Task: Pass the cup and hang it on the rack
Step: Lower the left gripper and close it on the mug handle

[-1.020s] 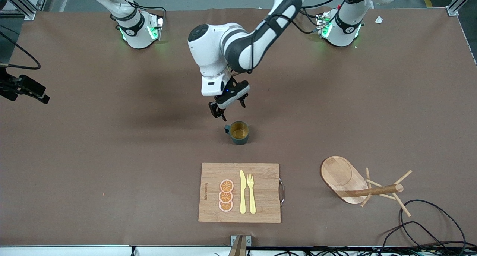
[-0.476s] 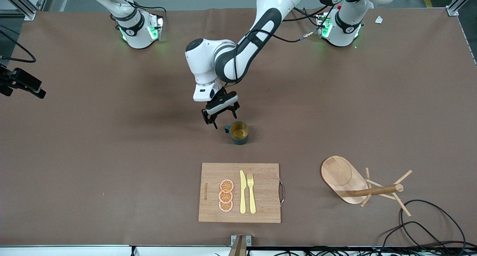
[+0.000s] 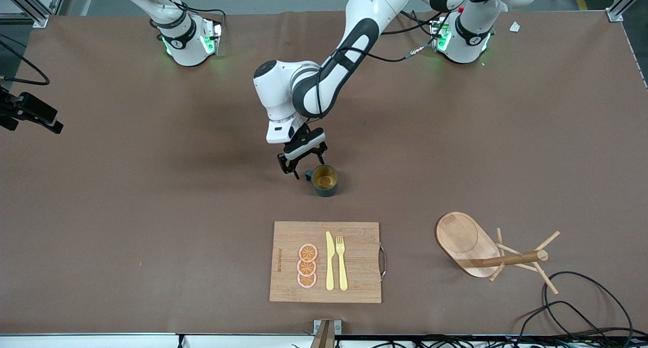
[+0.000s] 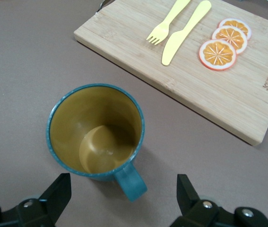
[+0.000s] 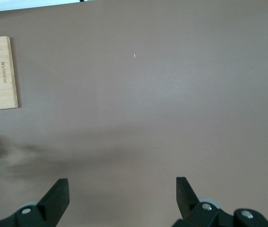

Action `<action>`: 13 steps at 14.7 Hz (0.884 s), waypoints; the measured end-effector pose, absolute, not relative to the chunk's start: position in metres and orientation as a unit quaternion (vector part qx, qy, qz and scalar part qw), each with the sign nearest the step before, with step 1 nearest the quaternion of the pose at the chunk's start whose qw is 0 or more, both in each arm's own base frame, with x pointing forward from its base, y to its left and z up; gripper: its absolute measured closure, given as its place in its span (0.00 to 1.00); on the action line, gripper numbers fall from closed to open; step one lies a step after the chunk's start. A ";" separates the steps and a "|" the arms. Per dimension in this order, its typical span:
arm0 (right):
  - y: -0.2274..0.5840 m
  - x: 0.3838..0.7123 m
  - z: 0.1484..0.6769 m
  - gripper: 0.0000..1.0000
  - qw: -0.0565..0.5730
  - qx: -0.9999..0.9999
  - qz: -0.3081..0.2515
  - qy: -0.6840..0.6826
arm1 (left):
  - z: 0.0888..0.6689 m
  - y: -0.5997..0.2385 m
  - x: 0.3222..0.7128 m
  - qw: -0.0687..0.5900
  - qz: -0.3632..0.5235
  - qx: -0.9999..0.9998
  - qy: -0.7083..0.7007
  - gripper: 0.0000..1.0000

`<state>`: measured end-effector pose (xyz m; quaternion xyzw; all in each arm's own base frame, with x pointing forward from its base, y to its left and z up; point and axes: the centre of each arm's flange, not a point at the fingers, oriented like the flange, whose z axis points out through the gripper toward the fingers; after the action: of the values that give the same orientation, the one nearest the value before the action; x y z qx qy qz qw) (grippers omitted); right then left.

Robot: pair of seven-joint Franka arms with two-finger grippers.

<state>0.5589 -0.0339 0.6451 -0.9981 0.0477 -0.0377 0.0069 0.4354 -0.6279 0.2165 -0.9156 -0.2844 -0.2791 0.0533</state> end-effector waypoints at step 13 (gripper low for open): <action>-0.032 0.559 0.645 0.00 0.007 -0.998 -0.039 0.046 | 0.206 -0.629 0.438 0.046 -0.288 -0.904 -0.314 0.03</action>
<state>0.5593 -0.0317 0.6453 -0.9982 0.0456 -0.0387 0.0070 0.4384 -0.6291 0.2056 -0.9035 -0.3140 -0.2879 0.0458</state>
